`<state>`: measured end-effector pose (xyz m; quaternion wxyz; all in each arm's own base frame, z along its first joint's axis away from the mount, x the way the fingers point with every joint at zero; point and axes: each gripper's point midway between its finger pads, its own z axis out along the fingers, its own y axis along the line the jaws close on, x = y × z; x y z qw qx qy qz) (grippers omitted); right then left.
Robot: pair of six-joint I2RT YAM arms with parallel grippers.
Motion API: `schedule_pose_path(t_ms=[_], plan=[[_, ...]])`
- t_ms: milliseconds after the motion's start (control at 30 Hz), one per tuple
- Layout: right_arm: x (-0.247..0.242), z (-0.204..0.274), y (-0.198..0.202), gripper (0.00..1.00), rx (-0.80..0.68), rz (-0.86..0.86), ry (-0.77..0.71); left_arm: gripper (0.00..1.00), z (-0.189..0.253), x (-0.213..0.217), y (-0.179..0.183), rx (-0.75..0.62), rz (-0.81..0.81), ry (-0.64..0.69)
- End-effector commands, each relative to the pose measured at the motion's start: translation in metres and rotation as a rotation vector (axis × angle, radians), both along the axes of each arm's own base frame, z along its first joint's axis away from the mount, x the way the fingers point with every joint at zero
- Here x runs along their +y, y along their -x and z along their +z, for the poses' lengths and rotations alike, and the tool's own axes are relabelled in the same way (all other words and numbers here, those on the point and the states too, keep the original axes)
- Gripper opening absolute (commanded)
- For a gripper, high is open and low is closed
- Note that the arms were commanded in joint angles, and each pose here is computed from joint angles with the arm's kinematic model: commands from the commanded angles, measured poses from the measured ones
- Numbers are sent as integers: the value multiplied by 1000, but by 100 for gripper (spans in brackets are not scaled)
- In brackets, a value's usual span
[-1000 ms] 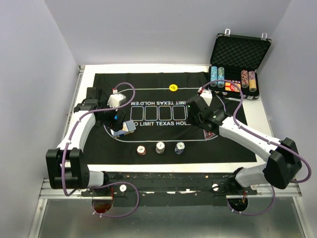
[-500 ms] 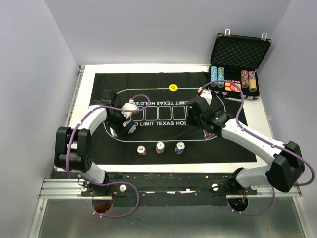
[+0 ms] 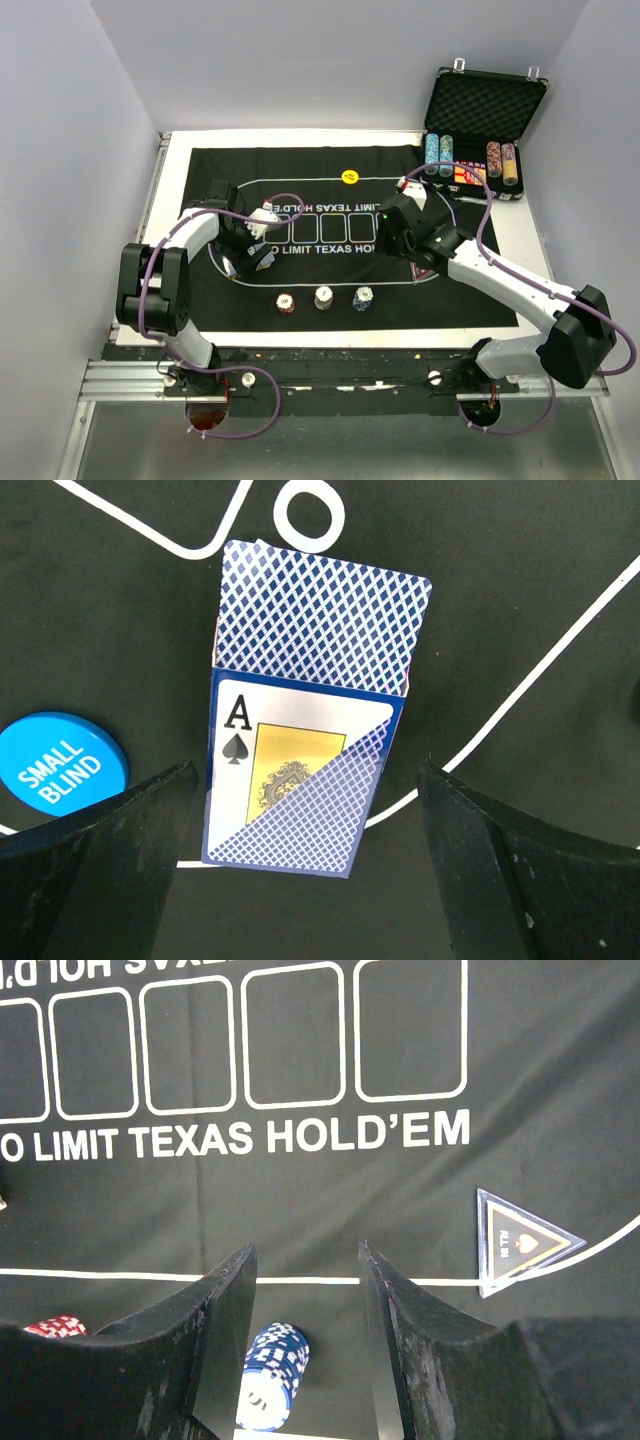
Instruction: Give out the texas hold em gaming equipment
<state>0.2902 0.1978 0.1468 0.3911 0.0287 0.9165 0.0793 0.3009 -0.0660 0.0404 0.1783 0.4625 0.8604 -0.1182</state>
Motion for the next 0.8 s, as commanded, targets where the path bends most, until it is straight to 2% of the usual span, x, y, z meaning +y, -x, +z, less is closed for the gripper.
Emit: schedule_pose_path(t_ms=[0, 100, 267, 767], plan=[[9, 10, 1, 54, -15, 35, -26, 99, -9, 0, -1, -2, -51, -21], [11, 9, -1, 54, -13, 40, -28, 94, -8, -1, 1, -18, -64, -14], [14, 8, -3, 54, -13, 47, -24, 74, -9, 0, 11, 14, -75, -19], [30, 13, -7, 54, -20, 117, -21, 75, -12, 33, 58, -16, -54, -94]])
